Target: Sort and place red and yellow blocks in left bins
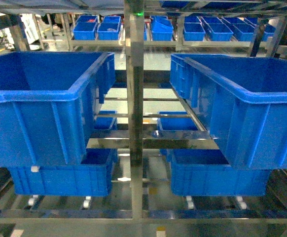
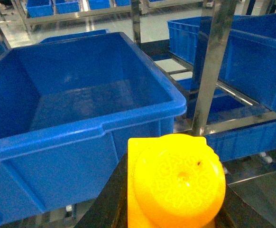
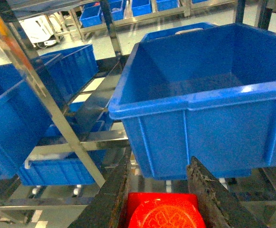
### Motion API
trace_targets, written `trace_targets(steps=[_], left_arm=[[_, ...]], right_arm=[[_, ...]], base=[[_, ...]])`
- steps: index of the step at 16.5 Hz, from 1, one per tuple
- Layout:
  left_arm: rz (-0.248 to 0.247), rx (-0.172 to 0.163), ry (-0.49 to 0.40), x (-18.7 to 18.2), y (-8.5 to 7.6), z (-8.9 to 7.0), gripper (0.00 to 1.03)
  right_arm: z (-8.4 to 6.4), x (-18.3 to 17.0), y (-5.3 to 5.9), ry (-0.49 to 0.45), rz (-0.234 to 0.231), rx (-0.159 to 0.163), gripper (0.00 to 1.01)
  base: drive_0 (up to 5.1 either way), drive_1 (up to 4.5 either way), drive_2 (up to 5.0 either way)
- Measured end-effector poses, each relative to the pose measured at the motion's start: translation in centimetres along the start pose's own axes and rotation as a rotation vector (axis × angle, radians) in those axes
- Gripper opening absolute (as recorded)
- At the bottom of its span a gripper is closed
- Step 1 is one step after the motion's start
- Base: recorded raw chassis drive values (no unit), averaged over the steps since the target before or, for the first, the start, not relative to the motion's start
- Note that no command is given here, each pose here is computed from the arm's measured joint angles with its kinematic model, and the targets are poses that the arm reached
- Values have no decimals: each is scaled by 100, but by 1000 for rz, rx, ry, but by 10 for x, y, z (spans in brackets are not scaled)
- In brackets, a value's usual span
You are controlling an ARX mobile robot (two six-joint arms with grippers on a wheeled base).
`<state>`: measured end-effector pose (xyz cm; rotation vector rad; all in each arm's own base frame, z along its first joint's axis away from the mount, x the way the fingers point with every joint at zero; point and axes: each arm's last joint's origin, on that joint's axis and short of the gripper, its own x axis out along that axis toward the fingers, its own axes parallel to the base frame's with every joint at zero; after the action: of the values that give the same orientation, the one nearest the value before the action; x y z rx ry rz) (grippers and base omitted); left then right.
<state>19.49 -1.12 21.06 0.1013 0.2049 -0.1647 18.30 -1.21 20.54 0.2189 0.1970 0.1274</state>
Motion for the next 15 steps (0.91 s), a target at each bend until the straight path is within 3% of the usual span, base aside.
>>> trace_targets(steps=[8,15], left_arm=[[0,0,0,0,0,0,27],[0,0,3,1,0,0,27]], right_arm=[[-1,0,0,6,0,2,29],[0,1,0,3,-1,1,29]], base=[[-487,259,259],[0,0,0]])
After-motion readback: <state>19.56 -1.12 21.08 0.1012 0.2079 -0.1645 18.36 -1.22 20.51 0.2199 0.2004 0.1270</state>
